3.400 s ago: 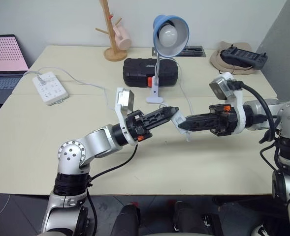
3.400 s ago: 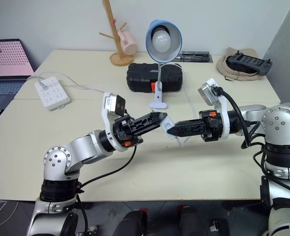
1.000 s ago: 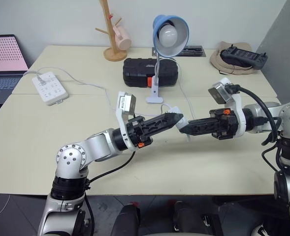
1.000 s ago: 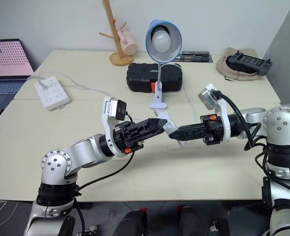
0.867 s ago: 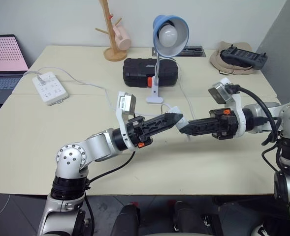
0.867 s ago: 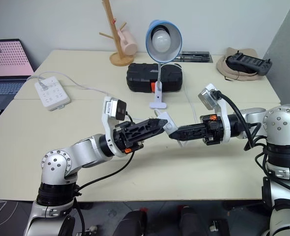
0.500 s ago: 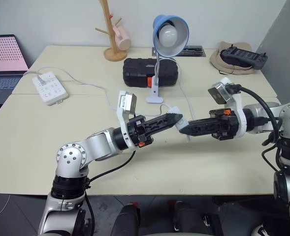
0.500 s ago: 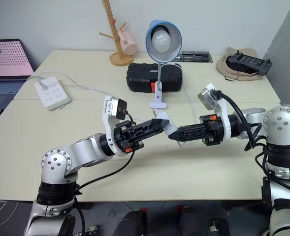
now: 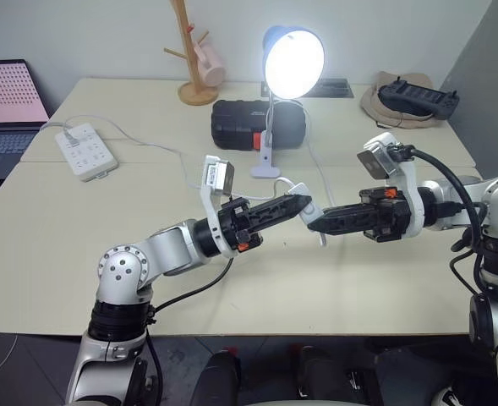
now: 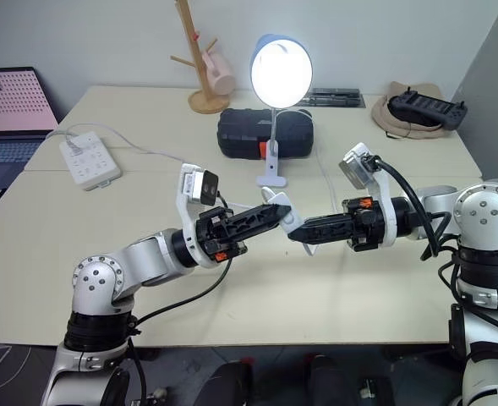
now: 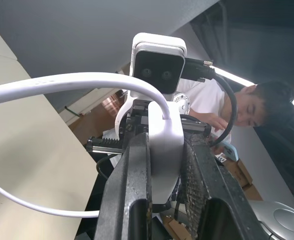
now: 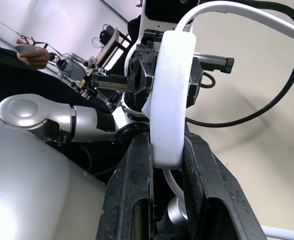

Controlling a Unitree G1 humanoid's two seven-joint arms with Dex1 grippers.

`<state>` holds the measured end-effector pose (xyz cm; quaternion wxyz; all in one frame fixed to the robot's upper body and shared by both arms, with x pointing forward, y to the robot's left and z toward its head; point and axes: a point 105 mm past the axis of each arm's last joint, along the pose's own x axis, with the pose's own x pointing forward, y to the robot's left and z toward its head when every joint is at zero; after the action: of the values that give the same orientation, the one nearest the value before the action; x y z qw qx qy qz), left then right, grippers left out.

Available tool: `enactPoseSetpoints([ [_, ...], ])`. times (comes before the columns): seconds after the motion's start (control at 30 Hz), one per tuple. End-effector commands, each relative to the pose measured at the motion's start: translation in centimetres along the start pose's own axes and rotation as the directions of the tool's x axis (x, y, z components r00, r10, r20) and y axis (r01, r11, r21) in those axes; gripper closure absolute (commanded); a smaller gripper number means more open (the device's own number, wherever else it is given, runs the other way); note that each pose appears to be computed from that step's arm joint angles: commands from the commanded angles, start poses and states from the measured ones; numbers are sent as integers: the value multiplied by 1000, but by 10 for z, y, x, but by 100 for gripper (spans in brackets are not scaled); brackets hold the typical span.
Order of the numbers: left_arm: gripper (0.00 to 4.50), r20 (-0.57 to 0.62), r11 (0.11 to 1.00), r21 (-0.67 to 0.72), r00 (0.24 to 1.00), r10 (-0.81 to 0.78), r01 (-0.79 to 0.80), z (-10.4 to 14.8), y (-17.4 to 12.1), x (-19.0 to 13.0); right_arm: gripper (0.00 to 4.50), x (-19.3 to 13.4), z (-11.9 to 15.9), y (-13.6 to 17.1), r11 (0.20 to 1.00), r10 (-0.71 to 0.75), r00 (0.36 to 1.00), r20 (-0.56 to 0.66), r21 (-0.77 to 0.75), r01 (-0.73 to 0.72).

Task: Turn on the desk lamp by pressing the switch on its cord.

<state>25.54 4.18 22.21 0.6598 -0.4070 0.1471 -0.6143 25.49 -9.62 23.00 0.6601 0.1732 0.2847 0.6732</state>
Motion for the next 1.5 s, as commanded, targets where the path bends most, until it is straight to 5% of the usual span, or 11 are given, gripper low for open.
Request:
enactPoseSetpoints([
  [0.03,328,20,999,-24,999,-48,49,5,-9,3,410,-1,5,9,999,20,1000,11,-43,-19],
  [0.33,158,25,999,13,999,42,-43,12,-11,-27,410,-3,11,2,998,-13,999,38,-65,16],
  [0.47,86,9,981,97,986,168,-168,10,-7,-55,410,-3,23,-30,958,-208,975,79,-186,219],
  [0.6,8,9,926,259,960,281,-274,21,-5,-76,410,0,28,-75,827,-441,894,82,-351,440],
  [0.77,4,-51,768,552,906,421,-326,41,-8,-94,410,5,15,-131,604,-679,734,-10,-577,551],
  [0.93,4,-154,658,705,850,504,-262,35,4,-98,410,6,9,-153,491,-726,685,-64,-745,451],
  [1.03,4,-162,593,767,820,549,-245,38,12,-102,410,9,2,-160,495,-722,682,-118,-776,391],
  [1.23,0,-200,590,785,823,532,-191,45,14,-104,262,7,5,-155,544,-685,713,-149,-755,365],
  [1.5,0,-248,589,793,801,544,-155,58,29,-104,81,-15,11,-96,635,-578,812,-81,-670,385],
])
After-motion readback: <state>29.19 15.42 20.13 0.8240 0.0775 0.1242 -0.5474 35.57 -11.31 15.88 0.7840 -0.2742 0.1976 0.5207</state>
